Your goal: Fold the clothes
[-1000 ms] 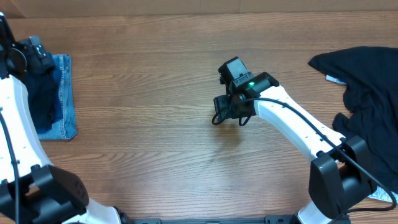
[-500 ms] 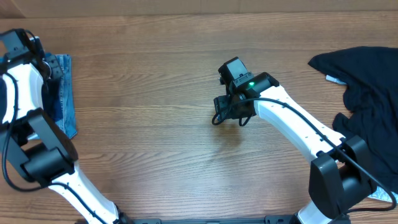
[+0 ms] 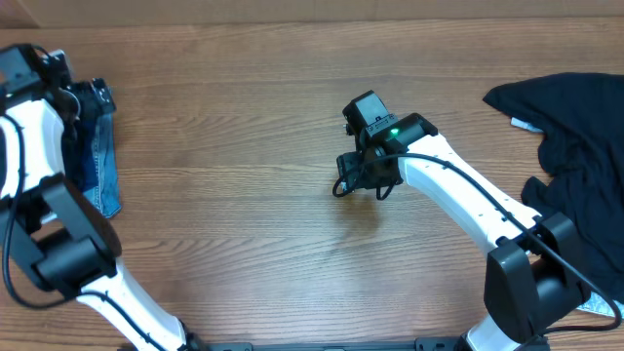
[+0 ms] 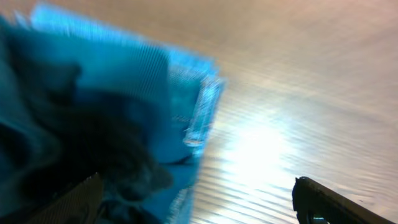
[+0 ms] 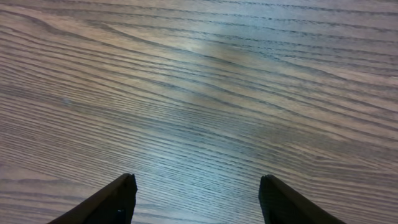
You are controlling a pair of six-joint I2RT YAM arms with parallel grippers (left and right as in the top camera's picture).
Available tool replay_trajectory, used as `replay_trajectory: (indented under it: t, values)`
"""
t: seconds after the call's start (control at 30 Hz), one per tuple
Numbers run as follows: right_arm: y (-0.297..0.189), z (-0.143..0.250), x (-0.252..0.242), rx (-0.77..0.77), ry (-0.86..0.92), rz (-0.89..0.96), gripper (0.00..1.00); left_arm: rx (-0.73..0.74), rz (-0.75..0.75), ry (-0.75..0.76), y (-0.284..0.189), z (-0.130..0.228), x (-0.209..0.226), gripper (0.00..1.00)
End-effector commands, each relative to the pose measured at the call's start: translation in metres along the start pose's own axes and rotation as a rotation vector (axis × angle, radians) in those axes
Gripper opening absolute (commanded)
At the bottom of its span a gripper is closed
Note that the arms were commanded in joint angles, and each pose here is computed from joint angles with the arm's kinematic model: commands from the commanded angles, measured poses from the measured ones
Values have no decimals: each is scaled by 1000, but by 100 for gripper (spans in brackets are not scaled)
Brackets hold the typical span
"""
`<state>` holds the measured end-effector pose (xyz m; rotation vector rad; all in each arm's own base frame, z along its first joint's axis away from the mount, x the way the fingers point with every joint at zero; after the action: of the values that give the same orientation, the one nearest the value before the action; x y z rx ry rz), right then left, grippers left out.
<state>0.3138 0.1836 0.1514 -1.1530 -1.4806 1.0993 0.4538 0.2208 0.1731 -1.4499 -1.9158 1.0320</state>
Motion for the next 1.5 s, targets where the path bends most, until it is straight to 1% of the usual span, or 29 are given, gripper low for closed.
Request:
replay_trajectory:
  t: [0.0,0.03,0.1,0.17,0.2,0.23,0.27,0.33,0.43,0.53,0.6,0.73,0.83,0.87,1.0,1.07,1.17,1.27,1.4,1.47]
  values:
    - [-1,-2,0,-7,2,-3,67,-284,147,68,-118,-54,-23,100]
    - [-1,-2,0,-7,2,-3,67,-308,153,32,-141,-55,-23,100]
    - [-1,-2,0,-7,2,-3,67,-321,150,-77,-164,-53,-17,100]
    - [-1,-2,0,-7,2,-3,67,-290,145,-277,-176,-44,1,100]
    - [-1,-2,0,-7,2,-3,67,-256,139,-401,-177,-36,14,100]
    - [-1,-2,0,-7,1,-3,67,-216,147,-532,-175,-26,28,100]
    - [-1,-2,0,-7,1,-3,67,-186,172,-616,-171,-17,38,100]
    - [-1,-2,0,-7,1,-3,67,-147,246,-706,-157,-3,60,100]
    - [-1,-2,0,-7,2,-3,67,-115,367,-768,-124,18,84,100]
    - [-1,-2,0,-7,2,-3,67,-151,578,-705,-87,29,93,100]
    - [-1,-2,0,-7,2,-3,67,-147,664,-672,-56,39,95,100]
    - [-1,2,-1,12,3,4,67,-80,642,-727,8,68,110,100]
    - [-1,3,-2,20,4,8,67,-21,646,-803,38,93,118,100]
    - [-1,3,-2,21,4,8,67,-20,666,-810,39,95,120,100]
    - [-1,3,-2,23,4,9,67,-117,754,-755,16,82,129,100]
    - [-1,3,-2,23,4,9,67,-179,740,-717,-7,69,136,100]
    - [-1,3,-2,21,4,8,67,-315,704,-607,-62,38,139,100]
    - [-1,2,-2,14,4,5,67,-444,658,-480,-125,7,127,100]
    - [-1,1,-1,11,3,4,67,-540,615,-372,-185,-15,100,100]
    - [-1,1,-1,7,3,3,67,-556,618,-318,-204,-20,81,100]
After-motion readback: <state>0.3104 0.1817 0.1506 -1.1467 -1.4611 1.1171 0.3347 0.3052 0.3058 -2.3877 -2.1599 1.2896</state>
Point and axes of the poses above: each gripper's point midway between its finger pads, its own y axis out along the fingers, its own x axis along the line the jaws close on, z = x × y, the point moved 7 cm from there along -y, back along the fingers, and after that the axes turned 4 degrees about y, right-handed, at the moved point
